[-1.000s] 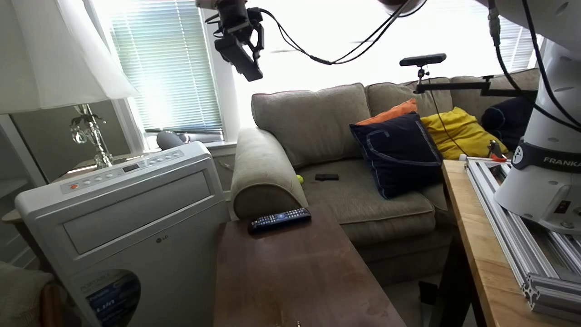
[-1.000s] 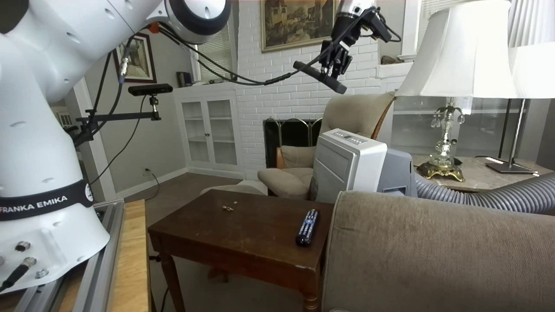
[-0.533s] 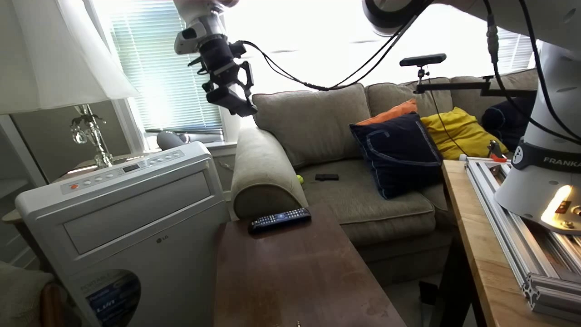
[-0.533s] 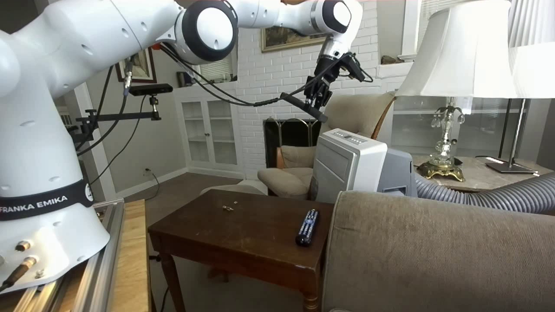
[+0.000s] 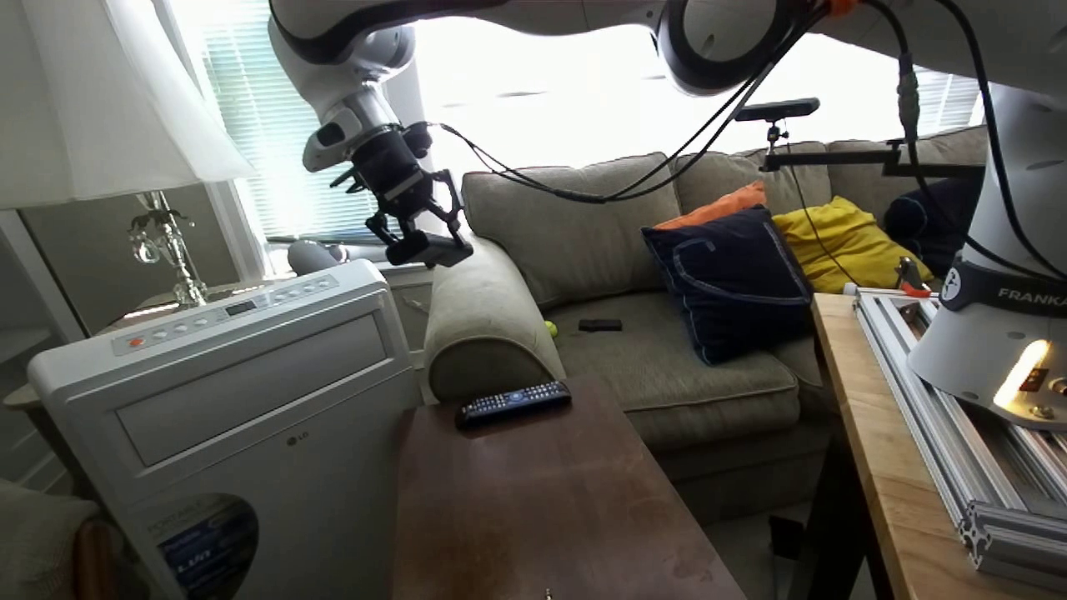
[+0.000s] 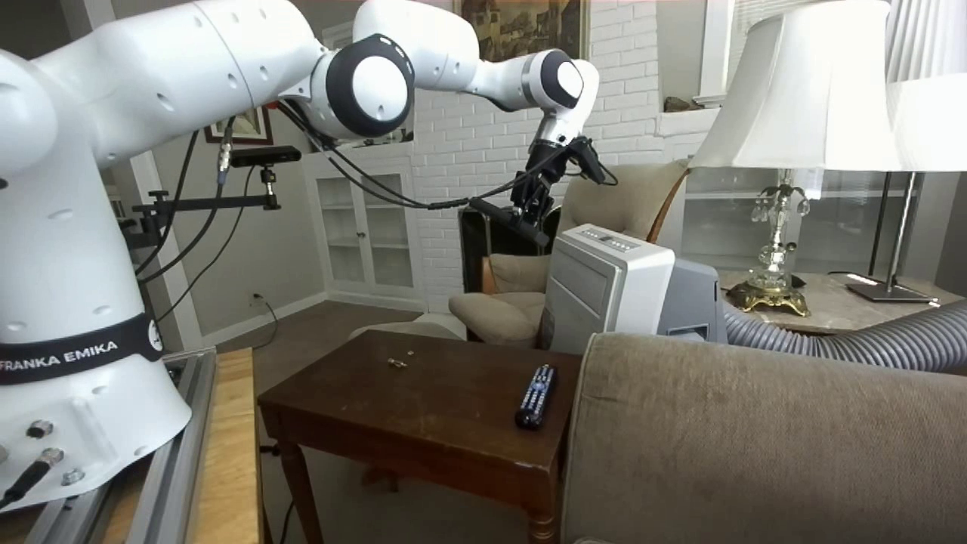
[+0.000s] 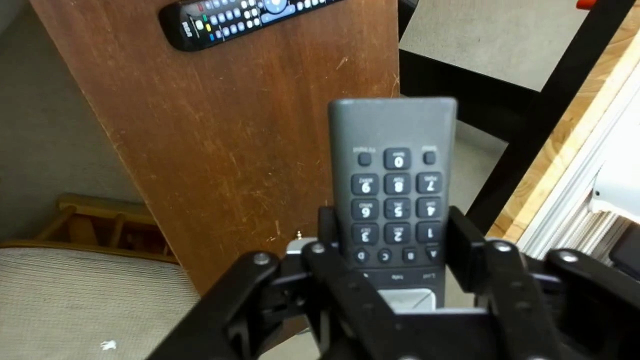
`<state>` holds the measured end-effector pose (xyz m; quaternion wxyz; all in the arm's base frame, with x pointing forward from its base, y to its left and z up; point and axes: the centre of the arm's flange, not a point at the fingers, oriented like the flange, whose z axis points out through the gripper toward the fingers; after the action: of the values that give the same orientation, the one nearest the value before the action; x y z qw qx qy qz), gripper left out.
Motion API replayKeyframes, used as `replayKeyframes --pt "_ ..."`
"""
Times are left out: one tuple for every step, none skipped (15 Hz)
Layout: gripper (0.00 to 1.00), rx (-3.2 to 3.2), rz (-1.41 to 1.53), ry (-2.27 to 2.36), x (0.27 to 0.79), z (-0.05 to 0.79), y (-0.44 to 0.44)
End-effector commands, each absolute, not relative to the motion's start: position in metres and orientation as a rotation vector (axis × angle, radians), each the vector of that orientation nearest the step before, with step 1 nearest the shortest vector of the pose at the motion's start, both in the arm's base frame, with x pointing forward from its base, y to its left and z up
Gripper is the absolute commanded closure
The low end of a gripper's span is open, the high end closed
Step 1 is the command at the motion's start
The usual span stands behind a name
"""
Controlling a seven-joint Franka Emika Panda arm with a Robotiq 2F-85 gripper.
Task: Move the remote on the sofa to the table
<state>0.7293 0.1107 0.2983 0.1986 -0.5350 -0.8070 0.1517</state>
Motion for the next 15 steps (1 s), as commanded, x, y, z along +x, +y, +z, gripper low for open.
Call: replayKeyframes --pt "0.72 -1.448 0.353 -2.343 0.659 0.268 0.123" --pt "0.72 -1.432 0.334 -2.366 0.659 0.263 0.130" --pt "0.72 -1.409 0.331 -2.391 0.660 0.258 0.137" --pt "0.72 -1.385 0.334 -2.412 0.661 0.254 0.144" --pt "0.72 -1.316 0.360 -2.417 0.661 0.250 0.150" --pt "0.72 -1.256 0.366 -2.398 0.659 0.249 0.156" --pt "0.47 -1.347 0.366 -2.374 0.730 0.256 0.162" --pt "0.47 -1.314 0.370 -2.379 0.727 0.252 0.168" --pt "0.47 -1.298 0.373 -2.381 0.726 0.250 0.172" --pt "0.47 -1.292 0.375 -2.382 0.725 0.250 0.174" --pt "0.47 -1.291 0.374 -2.383 0.725 0.250 0.174" --pt "0.47 -1.291 0.374 -2.382 0.725 0.250 0.173" --pt "0.47 -1.291 0.373 -2.382 0.725 0.250 0.172" --pt "0.72 -1.291 0.373 -2.382 0.725 0.250 0.172" --pt "0.72 -1.333 0.340 -2.366 0.719 0.251 0.170"
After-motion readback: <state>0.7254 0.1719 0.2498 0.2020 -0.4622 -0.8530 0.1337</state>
